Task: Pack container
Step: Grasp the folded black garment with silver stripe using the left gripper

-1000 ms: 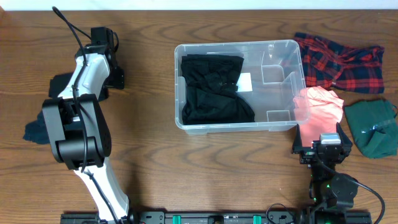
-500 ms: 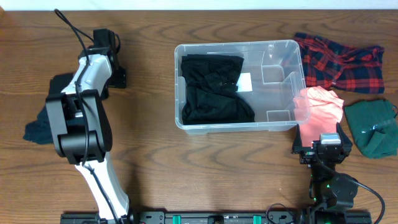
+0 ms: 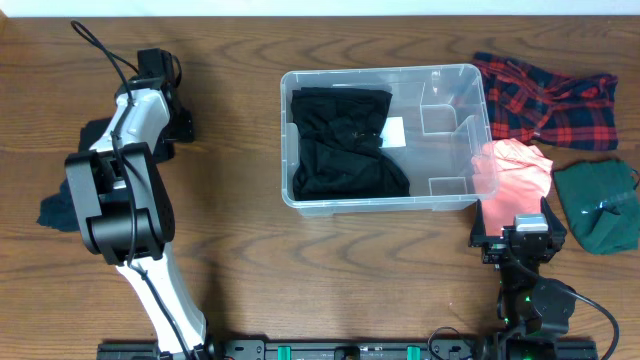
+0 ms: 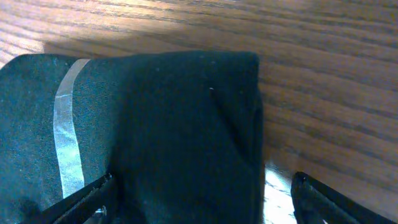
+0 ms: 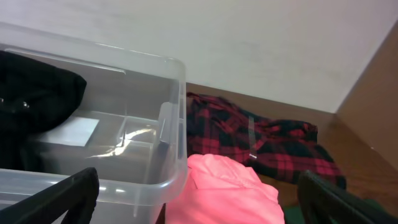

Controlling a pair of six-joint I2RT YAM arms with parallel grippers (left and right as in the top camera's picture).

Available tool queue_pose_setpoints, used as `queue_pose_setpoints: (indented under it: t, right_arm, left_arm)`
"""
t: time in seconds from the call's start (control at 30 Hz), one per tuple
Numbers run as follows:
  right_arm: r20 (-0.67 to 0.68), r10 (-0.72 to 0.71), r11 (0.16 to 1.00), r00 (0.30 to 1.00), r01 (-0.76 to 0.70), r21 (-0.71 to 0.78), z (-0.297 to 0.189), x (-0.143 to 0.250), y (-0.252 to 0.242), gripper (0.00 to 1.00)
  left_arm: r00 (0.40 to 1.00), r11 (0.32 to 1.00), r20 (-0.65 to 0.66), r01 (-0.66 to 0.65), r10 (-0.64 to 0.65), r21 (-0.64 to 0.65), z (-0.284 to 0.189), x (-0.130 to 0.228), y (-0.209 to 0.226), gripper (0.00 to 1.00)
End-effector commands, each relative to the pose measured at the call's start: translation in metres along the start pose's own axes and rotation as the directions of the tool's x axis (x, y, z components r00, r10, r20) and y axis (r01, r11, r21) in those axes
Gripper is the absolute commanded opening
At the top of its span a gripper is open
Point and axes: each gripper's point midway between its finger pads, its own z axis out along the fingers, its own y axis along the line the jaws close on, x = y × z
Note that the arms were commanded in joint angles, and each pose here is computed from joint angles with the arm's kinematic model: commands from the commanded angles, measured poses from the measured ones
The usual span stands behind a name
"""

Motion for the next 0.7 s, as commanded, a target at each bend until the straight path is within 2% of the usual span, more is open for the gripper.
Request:
queue_pose_setpoints:
  t: [0.0,0.13,0.23,0.53,0.67]
  right_arm:
    - [0.002,-0.01,1.0,1.0,0.01,-0.01,0.0,0.0,0.003,0.99]
    - [0.002,-0.01,1.0,1.0,0.01,-0.01,0.0,0.0,0.003,0.99]
    - [0.002,-0.01,1.0,1.0,0.01,-0.01,0.0,0.0,0.003,0.99]
    - [0.002,-0.01,1.0,1.0,0.01,-0.01,0.0,0.0,0.003,0.99]
    - [0.002,-0.01,1.0,1.0,0.01,-0.01,0.0,0.0,0.003,0.99]
  left_arm:
    - [0.999,1.0,-0.032,0.019,-0.019,-0.006,0.01,0.009,0.0,0.88]
    - [0.999,1.0,-0.035,0.018,-0.018,-0.006,0.012,0.011,0.0,0.87]
    - [0.999,1.0,-0.036,0.018,-0.018,-0.006,0.014,0.014,-0.001,0.83]
    - [0.999,1.0,-0.029,0.02,-0.02,-0.006,0.023,0.019,-0.005,0.82]
    - [0.999,1.0,-0.025,0.021,-0.021,-0.006,0.023,0.018,-0.005,0.76]
